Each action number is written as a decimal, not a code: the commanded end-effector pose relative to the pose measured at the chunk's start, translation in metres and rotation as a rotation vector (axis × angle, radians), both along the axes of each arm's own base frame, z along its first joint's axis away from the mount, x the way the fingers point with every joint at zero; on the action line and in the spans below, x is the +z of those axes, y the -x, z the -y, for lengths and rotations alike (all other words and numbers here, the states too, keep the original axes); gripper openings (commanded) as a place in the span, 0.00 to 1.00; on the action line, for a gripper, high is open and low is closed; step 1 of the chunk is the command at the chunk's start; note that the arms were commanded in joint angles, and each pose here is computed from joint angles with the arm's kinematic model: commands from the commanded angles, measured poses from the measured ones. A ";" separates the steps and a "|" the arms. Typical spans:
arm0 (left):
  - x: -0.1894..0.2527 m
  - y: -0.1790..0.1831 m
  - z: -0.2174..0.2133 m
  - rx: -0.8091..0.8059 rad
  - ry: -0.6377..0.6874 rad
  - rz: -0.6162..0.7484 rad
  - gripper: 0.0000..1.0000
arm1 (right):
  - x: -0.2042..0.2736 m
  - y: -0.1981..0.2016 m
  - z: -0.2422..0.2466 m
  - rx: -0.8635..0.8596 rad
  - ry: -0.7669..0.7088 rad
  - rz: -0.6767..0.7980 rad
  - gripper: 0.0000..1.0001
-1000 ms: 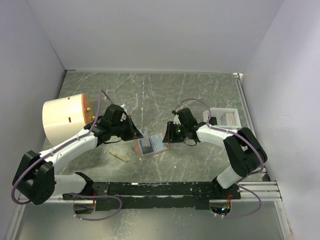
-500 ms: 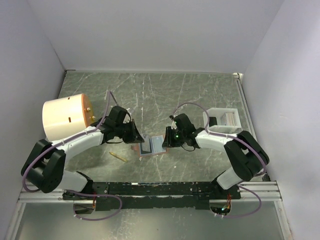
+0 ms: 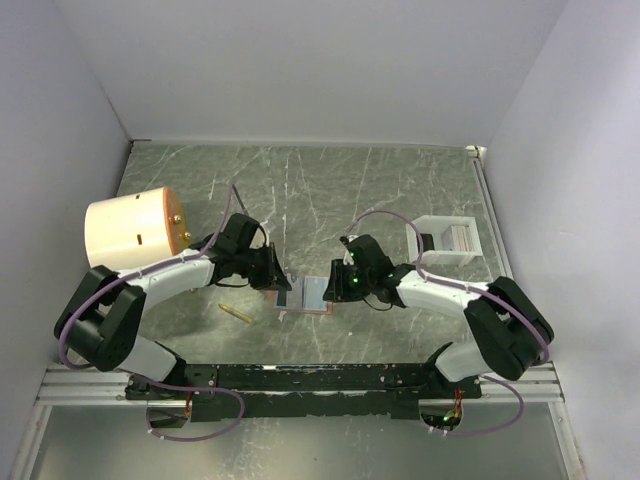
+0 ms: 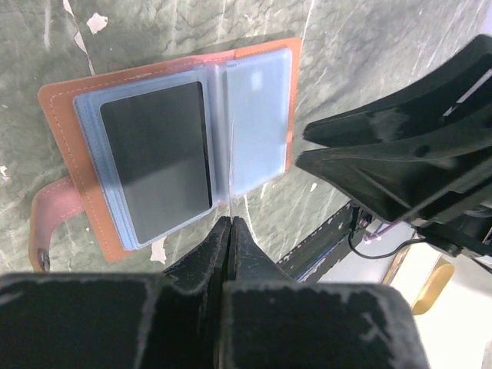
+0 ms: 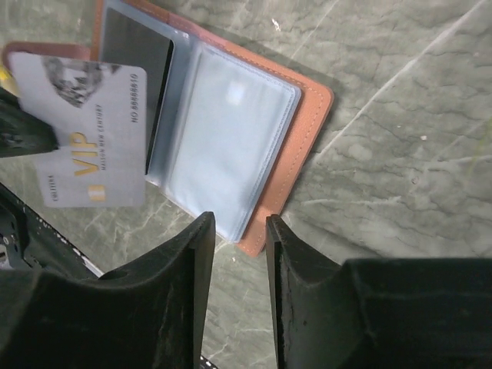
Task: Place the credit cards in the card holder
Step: Insert the credit card into the card holder.
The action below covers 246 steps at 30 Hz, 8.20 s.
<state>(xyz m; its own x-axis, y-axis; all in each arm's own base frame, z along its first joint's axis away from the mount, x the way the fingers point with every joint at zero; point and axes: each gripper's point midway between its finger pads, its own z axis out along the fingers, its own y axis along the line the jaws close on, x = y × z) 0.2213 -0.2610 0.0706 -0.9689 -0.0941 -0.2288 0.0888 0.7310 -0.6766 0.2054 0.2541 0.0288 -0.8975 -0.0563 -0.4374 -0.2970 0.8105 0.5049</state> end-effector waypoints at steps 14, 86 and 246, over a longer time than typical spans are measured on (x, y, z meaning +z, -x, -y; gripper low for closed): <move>-0.003 -0.008 0.012 -0.101 0.022 0.010 0.07 | 0.007 -0.037 -0.004 -0.103 0.047 0.076 0.30; -0.042 -0.013 -0.018 0.072 -0.180 -0.084 0.07 | -0.033 -0.021 0.004 -0.045 0.173 -0.008 0.13; -0.038 -0.015 0.036 0.062 0.037 -0.085 0.29 | -0.012 -0.013 -0.020 -0.103 0.024 0.010 0.20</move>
<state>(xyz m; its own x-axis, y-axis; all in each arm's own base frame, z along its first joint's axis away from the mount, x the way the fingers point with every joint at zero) 0.2328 -0.2787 0.0202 -0.9744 -0.1830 -0.1309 -0.0526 0.7508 -0.6585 0.2165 0.2747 0.0188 -0.9008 0.0169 -0.4338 -0.2163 0.8489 0.4823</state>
